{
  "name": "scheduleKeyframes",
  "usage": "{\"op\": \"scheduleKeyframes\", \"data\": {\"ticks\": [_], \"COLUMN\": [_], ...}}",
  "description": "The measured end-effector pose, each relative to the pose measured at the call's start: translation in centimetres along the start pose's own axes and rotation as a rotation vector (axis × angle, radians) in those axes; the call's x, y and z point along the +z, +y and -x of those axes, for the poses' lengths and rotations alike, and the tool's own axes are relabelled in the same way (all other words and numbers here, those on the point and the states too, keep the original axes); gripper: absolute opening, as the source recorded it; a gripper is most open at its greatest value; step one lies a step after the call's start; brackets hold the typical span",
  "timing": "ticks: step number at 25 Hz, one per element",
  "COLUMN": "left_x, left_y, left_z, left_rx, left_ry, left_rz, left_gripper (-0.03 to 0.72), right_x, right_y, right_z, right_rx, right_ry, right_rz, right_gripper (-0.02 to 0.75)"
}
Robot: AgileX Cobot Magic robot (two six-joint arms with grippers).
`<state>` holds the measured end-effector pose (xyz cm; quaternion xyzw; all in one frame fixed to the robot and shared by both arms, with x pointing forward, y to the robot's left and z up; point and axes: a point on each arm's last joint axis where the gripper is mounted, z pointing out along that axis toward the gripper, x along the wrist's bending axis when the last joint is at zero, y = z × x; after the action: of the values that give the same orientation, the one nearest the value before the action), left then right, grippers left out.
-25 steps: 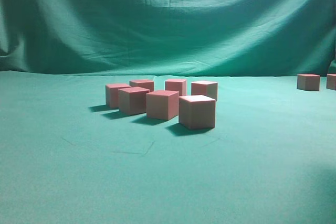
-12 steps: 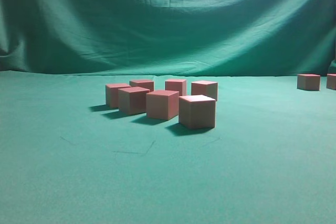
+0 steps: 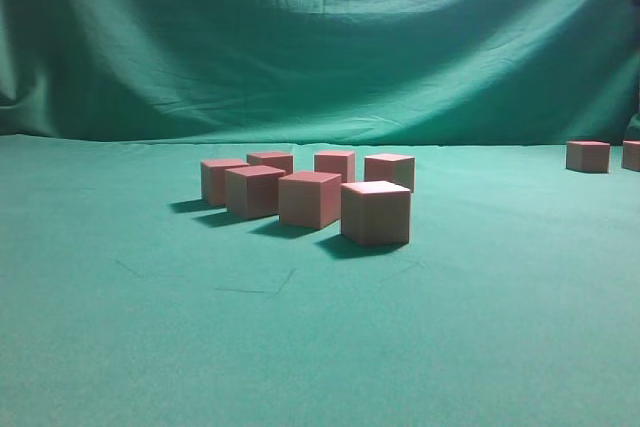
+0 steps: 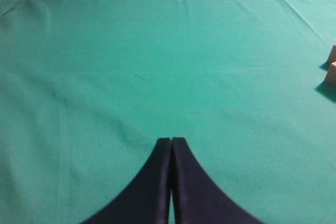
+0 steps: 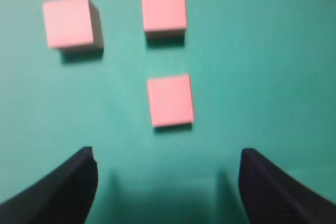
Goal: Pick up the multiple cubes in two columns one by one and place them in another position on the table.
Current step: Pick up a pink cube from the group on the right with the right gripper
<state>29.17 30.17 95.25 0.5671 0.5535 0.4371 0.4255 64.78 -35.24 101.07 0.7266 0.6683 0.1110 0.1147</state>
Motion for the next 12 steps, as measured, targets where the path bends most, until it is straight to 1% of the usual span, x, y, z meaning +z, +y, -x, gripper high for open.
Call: {"op": "scheduleKeyframes", "data": {"ticks": [6,12], "left_x": [0.0,0.0], "left_y": [0.0,0.0], "left_z": [0.0,0.0], "left_rx": [0.000,0.000], "left_ry": [0.000,0.000], "left_rz": [0.000,0.000], "left_gripper": [0.000,0.000], "right_x": [2.9,6.1], "right_y": [2.1,1.8], "right_z": [0.2,0.3], "right_rx": [-0.025,-0.043], "right_ry": [0.001,0.002], "right_rz": [-0.015,-0.077], "right_gripper": [0.561,0.561]}}
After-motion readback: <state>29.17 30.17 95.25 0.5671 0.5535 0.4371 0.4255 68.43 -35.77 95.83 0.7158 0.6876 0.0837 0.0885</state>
